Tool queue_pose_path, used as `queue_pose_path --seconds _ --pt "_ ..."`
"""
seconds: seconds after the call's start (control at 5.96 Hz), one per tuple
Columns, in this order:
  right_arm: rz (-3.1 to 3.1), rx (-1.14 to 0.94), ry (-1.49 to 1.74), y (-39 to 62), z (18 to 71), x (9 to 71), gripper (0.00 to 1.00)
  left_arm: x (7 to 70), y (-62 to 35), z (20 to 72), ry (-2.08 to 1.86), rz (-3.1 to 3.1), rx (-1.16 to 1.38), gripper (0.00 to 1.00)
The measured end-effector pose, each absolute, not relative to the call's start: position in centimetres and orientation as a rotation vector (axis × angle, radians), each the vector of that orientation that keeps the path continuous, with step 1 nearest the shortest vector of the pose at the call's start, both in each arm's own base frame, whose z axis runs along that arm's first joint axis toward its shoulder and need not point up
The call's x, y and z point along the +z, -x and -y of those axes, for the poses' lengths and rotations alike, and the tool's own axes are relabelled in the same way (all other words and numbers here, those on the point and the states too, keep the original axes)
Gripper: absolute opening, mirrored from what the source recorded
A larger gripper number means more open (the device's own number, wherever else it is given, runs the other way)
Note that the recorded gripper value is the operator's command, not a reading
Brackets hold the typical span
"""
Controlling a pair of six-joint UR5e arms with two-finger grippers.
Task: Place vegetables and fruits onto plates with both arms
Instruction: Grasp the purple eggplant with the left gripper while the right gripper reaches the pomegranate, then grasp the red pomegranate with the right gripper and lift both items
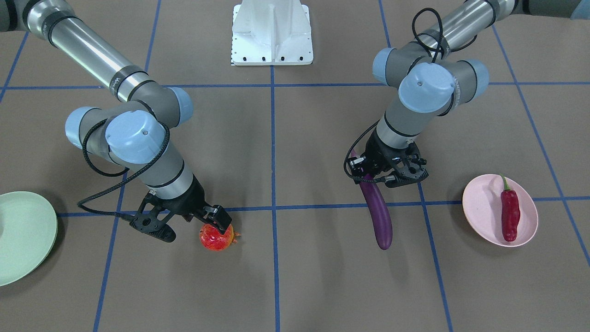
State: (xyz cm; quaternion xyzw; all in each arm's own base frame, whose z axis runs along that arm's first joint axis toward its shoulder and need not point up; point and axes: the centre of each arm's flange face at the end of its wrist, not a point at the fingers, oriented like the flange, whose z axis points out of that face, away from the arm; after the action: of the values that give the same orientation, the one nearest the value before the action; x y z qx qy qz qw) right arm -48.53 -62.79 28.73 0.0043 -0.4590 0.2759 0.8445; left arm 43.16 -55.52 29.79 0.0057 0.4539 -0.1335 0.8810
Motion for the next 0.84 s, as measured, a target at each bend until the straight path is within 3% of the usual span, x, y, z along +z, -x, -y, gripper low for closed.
queue_pose_path --seconds 0.84 --pt "0.952 0.651 -0.033 51.6 60.9 29.3 1.00 30.5 -43.1 55.5 -0.013 -0.938 -0.279 0.00"
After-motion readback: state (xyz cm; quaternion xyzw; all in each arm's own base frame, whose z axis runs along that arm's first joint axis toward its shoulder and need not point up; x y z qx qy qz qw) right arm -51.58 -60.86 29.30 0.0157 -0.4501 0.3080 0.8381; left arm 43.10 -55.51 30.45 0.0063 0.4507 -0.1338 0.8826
